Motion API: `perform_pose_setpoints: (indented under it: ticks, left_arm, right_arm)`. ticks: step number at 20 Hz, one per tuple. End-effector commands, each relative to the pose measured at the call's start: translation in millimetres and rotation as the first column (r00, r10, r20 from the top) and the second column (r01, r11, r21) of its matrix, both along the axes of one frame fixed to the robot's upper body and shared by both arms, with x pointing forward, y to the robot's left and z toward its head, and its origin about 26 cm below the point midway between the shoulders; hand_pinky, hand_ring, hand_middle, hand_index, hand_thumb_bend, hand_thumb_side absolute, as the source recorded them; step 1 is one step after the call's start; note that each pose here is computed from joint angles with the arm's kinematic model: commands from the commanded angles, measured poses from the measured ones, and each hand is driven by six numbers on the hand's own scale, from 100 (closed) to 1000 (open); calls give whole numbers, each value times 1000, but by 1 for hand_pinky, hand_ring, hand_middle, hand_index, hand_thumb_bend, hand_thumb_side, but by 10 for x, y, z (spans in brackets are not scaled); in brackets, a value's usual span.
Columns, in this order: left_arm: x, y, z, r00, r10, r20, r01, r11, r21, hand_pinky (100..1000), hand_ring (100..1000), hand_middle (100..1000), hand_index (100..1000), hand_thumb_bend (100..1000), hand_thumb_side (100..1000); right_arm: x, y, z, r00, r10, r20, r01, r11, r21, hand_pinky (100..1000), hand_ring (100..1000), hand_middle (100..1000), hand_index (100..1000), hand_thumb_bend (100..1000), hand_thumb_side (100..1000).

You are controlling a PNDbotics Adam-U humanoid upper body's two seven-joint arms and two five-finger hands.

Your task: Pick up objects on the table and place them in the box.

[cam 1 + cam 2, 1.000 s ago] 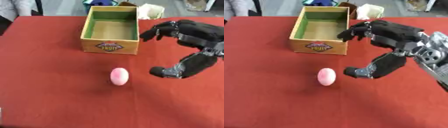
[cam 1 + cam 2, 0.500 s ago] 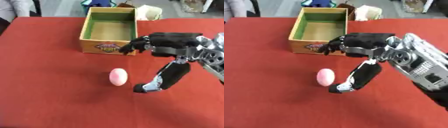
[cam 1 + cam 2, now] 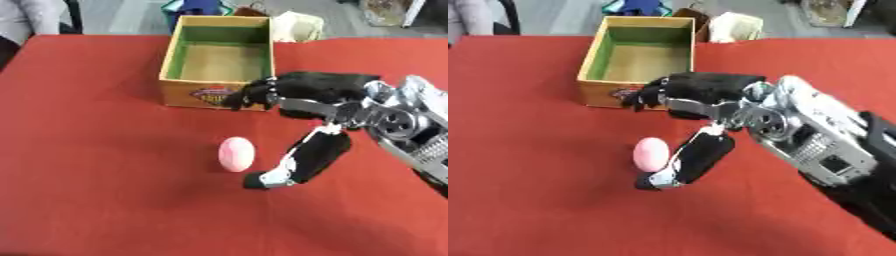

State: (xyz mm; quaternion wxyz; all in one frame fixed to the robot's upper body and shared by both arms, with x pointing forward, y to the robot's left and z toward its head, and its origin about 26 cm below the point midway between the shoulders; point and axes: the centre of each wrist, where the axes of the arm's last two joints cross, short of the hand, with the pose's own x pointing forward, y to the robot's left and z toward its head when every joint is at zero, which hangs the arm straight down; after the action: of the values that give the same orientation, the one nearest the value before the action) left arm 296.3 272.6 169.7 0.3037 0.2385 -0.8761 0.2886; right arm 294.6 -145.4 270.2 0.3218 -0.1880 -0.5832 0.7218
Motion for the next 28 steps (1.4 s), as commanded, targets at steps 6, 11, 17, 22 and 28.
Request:
perform_pose_setpoints:
  ticks: [6, 11, 17, 22, 28]
  left_arm:
    - [-23, 14, 63, 1000, -8, 19, 7, 1000, 22, 444, 386, 407, 486, 127, 861]
    - [-24, 7, 58, 1000, -12, 17, 12, 1000, 20, 444, 385, 407, 485, 125, 859]
    - [-23, -5, 54, 1000, -20, 15, 20, 1000, 18, 444, 385, 407, 485, 127, 860]
    - [-22, -10, 52, 1000, -24, 15, 23, 1000, 16, 445, 385, 407, 485, 127, 860]
    - [-20, -20, 54, 999, -30, 15, 30, 999, 15, 445, 385, 407, 484, 128, 859]
  right_arm:
    - [-44, 30, -62, 997, -81, 7, 82, 996, -29, 772, 885, 857, 989, 489, 524]
    - [17, 2, -159, 990, -142, 5, 142, 988, -61, 787, 897, 864, 986, 464, 484]
    - [185, -22, -309, 980, -200, 9, 200, 978, -66, 787, 897, 864, 984, 454, 492]
    - [369, -22, -434, 969, -249, 4, 248, 967, -64, 786, 896, 861, 981, 446, 502]
    - [604, -31, -638, 954, -301, -16, 299, 951, -79, 784, 893, 846, 973, 442, 490]
